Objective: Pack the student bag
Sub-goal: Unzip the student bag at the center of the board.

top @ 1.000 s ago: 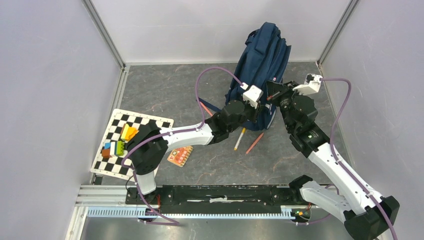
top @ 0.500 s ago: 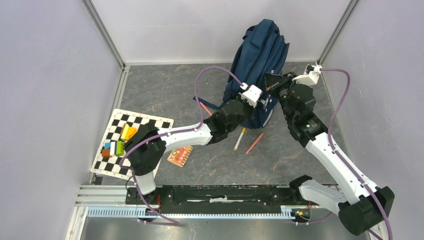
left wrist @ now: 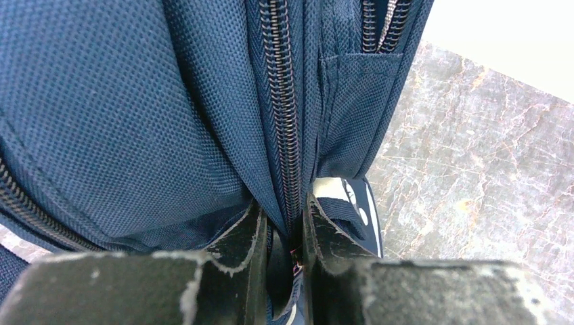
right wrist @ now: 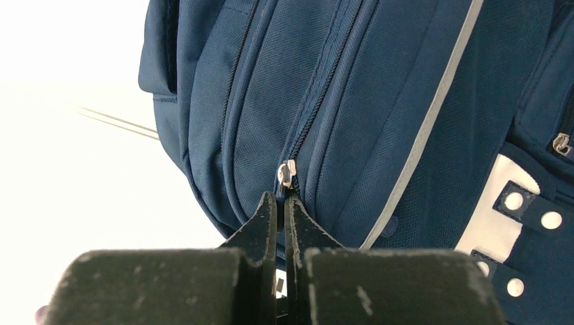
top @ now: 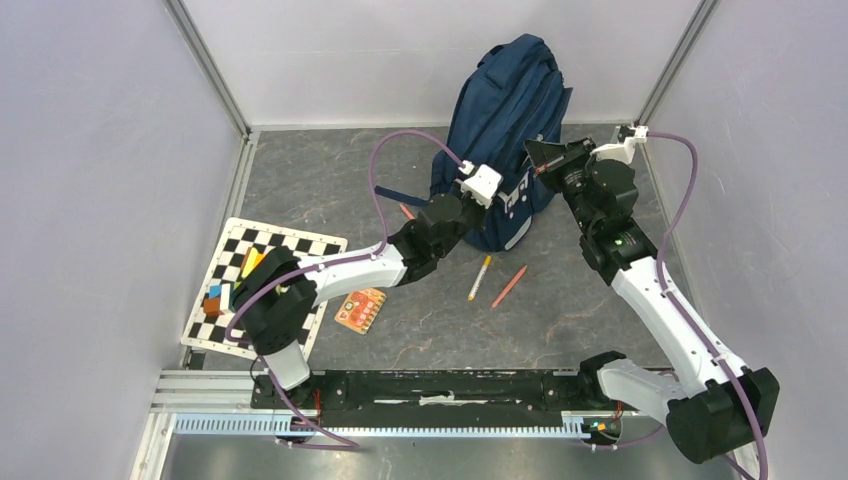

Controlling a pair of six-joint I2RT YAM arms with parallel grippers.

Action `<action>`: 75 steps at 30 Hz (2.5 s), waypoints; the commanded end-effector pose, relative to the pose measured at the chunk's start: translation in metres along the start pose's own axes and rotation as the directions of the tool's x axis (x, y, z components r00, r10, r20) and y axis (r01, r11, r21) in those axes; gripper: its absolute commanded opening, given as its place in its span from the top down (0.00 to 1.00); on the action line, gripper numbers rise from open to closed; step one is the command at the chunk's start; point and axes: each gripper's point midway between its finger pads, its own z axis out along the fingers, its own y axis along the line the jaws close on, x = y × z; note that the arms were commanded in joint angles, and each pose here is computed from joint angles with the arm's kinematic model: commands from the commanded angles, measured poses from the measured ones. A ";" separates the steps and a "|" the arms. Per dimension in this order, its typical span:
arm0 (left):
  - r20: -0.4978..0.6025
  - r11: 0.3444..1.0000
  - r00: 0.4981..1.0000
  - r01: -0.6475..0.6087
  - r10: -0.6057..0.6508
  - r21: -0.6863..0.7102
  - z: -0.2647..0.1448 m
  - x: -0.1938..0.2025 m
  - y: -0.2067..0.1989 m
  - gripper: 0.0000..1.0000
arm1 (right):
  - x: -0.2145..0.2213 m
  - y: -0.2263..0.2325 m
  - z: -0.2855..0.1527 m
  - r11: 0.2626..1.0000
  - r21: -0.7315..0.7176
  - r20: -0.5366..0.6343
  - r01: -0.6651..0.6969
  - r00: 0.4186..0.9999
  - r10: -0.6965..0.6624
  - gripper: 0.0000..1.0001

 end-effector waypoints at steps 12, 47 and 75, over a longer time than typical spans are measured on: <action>-0.096 0.973 0.975 -0.209 0.200 -0.093 -0.029 0.027 0.051 0.98 | -0.139 0.012 0.004 0.983 -0.158 0.446 -0.089 0.882 0.152 1.00; -0.013 0.965 0.967 0.256 -0.255 0.050 -0.019 -0.208 0.025 0.21 | -0.115 0.014 0.010 0.991 -0.121 0.222 -0.049 0.972 0.075 1.00; -0.162 0.995 0.985 0.064 -0.050 0.079 0.044 -0.135 -0.031 0.85 | -0.087 0.033 0.004 0.993 -0.114 0.209 0.001 0.978 0.023 1.00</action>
